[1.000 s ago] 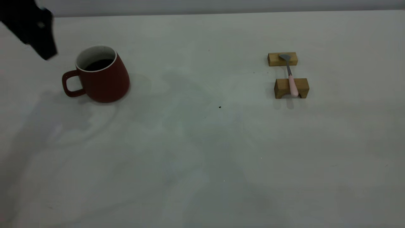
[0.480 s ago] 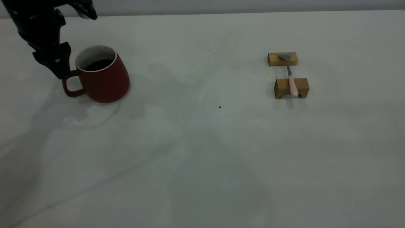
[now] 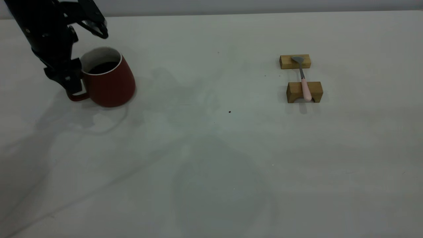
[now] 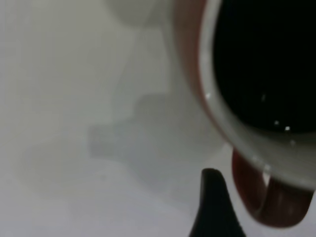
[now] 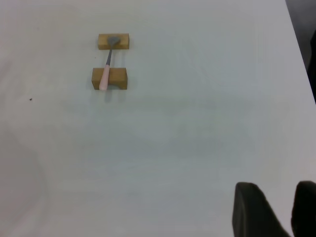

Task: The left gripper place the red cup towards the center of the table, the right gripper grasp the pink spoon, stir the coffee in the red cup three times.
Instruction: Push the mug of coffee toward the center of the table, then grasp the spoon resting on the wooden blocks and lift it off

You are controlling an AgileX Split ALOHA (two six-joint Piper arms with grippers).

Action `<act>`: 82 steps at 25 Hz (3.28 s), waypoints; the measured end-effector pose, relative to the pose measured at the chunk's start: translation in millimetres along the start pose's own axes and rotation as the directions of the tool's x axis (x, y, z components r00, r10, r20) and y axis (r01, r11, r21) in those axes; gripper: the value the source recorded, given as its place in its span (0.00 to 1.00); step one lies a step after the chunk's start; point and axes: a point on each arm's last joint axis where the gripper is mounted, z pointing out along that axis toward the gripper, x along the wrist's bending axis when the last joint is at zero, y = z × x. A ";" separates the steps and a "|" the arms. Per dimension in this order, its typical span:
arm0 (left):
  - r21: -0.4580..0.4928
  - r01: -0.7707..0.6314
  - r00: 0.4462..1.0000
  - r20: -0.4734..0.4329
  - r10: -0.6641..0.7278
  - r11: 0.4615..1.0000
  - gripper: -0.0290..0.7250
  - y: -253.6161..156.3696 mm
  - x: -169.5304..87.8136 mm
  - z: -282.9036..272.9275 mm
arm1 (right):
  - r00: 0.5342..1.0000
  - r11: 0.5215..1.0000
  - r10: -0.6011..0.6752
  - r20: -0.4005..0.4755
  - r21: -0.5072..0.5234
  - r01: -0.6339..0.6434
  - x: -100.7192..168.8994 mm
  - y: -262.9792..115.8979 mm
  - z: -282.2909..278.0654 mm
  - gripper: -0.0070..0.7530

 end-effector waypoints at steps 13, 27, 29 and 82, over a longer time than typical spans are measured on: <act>-0.016 0.001 1.000 0.020 -0.001 1.000 0.31 4.0 -3.7 2.5 | 1.000 1.000 0.000 0.000 0.000 0.000 0.0 0.0 0.0 0.32; -0.055 -0.125 0.992 0.017 0.126 0.991 0.31 68.8 -55.6 -3.5 | 1.000 1.000 0.000 0.000 0.000 0.000 0.0 0.0 0.0 0.32; -0.062 -0.143 0.989 0.013 0.144 0.988 0.31 79.6 -62.4 -2.6 | 1.000 1.000 0.000 0.000 0.000 0.000 0.0 0.0 0.0 0.32; -0.323 0.134 0.978 -0.109 -0.178 0.937 0.55 131.8 -55.7 -287.1 | 1.000 1.000 0.000 0.000 0.000 0.000 0.0 0.0 0.0 0.32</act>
